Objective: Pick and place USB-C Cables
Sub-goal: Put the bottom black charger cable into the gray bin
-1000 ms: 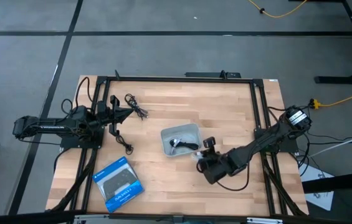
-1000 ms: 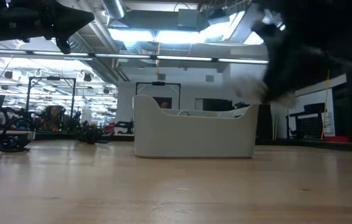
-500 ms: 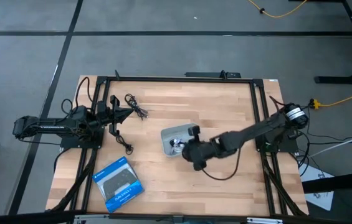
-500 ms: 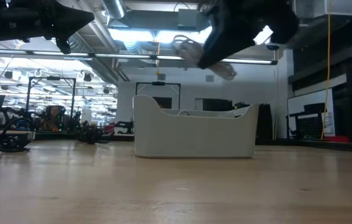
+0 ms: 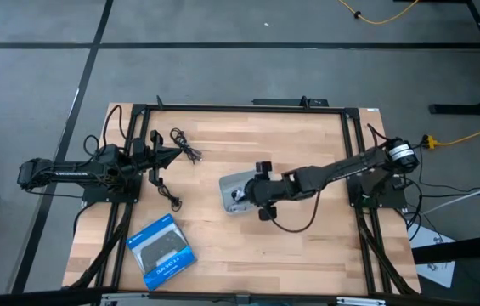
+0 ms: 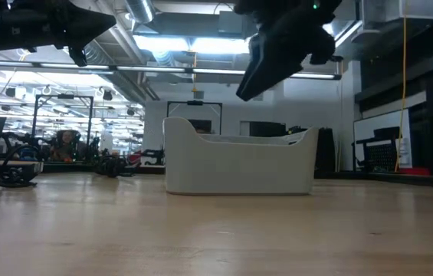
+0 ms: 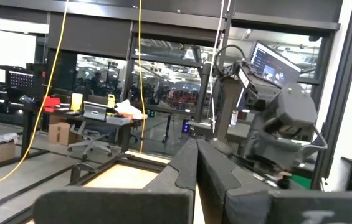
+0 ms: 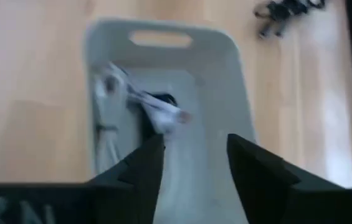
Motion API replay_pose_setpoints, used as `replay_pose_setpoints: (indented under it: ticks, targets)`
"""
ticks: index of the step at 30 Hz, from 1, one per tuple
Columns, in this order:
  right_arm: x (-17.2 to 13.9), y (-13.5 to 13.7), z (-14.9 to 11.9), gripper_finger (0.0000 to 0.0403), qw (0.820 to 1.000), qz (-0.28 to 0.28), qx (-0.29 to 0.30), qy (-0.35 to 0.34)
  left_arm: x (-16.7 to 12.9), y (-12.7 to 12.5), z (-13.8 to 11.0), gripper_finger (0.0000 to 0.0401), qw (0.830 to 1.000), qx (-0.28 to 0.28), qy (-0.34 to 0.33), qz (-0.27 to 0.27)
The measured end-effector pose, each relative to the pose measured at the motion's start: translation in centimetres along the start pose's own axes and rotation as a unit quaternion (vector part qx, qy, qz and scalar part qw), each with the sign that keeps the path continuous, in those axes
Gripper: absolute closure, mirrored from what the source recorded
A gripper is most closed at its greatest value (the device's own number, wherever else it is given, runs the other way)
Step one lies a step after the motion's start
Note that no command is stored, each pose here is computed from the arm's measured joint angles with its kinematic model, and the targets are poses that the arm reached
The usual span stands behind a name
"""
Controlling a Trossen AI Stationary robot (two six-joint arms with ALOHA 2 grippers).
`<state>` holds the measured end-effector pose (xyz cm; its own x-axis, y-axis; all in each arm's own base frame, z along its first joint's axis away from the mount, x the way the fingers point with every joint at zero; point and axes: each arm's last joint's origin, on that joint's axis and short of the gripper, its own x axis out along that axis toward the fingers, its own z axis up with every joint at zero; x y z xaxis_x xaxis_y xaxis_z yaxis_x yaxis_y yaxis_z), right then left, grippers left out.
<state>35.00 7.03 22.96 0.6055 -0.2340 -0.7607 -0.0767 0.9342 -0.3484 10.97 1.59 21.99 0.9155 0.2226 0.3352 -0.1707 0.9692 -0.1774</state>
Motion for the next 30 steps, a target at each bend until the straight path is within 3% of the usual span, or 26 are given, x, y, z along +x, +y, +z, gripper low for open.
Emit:
replay_pose_setpoints:
  ticks: [4, 8, 11, 16, 22, 27, 30]
  targets:
    - [0.1, -0.5, -0.7, 0.0209, 0.998, -0.046, -0.002, 0.038, 0.0, 0.0, 0.0, 0.0401, 1.0, 0.0, 0.0, 0.0]
    - [-0.2, -1.1, -1.6, 0.0207, 0.983, -0.167, 0.001, 0.082, 0.0, 0.0, 0.0, 0.0401, 1.0, 0.0, 0.0, 0.0]
    - [-0.6, -1.8, -2.3, 0.0206, 0.953, -0.283, -0.004, 0.108, 0.0, 0.0, 0.0, 0.0401, 1.0, 0.0, 0.0, 0.0]
    - [-2.1, -2.6, -4.3, 0.0213, 0.886, -0.44, -0.031, 0.145, 0.0, 0.0, 0.0, 0.0401, 1.0, 0.0, 0.0, 0.0]
    - [-4.3, -3.2, -7.0, 0.0237, 0.867, -0.456, 0.05, 0.195, 0.0, 0.0, -0.2, 0.0401, 1.0, -0.01, 0.013, 0.002]
    - [-4.8, -3.3, -7.7, 0.0243, 0.863, -0.445, 0.125, 0.203, 0.3, 0.1, -0.9, 0.0401, 0.993, -0.109, 0.046, 0.013]
    - [-4.8, -3.2, -7.8, 0.0243, 0.863, -0.442, 0.131, 0.208, 1.1, 0.0, -0.5, 0.0401, 0.989, -0.121, 0.074, 0.039]
